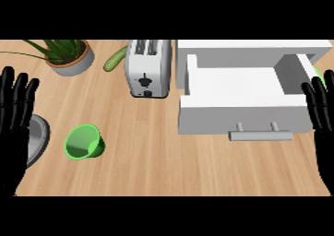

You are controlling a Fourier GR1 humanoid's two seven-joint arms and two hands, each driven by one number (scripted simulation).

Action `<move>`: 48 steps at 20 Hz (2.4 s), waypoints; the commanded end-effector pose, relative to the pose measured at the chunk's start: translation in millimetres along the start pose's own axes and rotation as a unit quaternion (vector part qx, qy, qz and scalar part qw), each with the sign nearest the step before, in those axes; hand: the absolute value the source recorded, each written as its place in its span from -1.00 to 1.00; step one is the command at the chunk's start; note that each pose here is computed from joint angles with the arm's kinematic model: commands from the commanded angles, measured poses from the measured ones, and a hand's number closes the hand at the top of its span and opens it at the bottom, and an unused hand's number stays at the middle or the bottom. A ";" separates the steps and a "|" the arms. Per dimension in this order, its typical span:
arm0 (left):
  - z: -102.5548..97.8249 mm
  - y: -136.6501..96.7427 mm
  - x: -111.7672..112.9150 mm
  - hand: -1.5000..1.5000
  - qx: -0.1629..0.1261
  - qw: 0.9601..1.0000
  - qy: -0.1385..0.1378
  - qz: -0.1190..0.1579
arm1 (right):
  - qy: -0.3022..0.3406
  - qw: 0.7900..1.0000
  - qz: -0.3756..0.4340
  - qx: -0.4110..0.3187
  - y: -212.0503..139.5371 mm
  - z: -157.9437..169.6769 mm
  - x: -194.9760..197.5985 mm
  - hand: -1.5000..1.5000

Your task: Pick up the cup, place it into the drawer and close the drawer

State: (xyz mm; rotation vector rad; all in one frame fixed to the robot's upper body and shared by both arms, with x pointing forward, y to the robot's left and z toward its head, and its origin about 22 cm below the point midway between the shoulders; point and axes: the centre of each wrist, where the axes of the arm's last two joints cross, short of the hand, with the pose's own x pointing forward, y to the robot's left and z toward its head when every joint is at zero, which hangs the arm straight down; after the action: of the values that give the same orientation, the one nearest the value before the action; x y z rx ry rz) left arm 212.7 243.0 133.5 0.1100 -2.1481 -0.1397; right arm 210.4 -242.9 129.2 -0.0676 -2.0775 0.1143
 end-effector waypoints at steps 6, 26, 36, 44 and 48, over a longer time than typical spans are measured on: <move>3.3 25.3 -6.9 -1.00 -0.199 0.968 -0.023 0.153 | -0.003 1.000 -0.016 0.019 10.2 3.7 -7.8 -1.00; 7.7 29.0 -45.5 -1.00 -0.189 0.950 0.082 0.236 | 0.029 0.995 -0.079 0.049 2.6 -23.3 1.6 -1.00; 25.9 62.1 -66.3 -1.00 -0.173 0.950 0.124 0.227 | 0.025 0.996 -0.073 0.035 -6.4 -18.3 -3.1 -1.00; 38.1 63.6 -96.0 -1.00 -0.159 0.954 0.155 0.202 | 0.024 0.997 -0.068 0.041 2.0 -10.7 13.4 -1.00; 35.4 50.7 -123.8 -1.00 -0.153 0.959 0.161 0.174 | 0.026 0.997 -0.062 0.041 5.3 -20.4 -1.3 -1.00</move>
State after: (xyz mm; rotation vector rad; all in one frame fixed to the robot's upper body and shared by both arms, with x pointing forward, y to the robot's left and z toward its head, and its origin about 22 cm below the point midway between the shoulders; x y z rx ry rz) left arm 236.9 314.9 33.7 -0.4411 -1.7761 -0.2208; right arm 223.5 -236.0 129.4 0.1194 -2.0101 0.1126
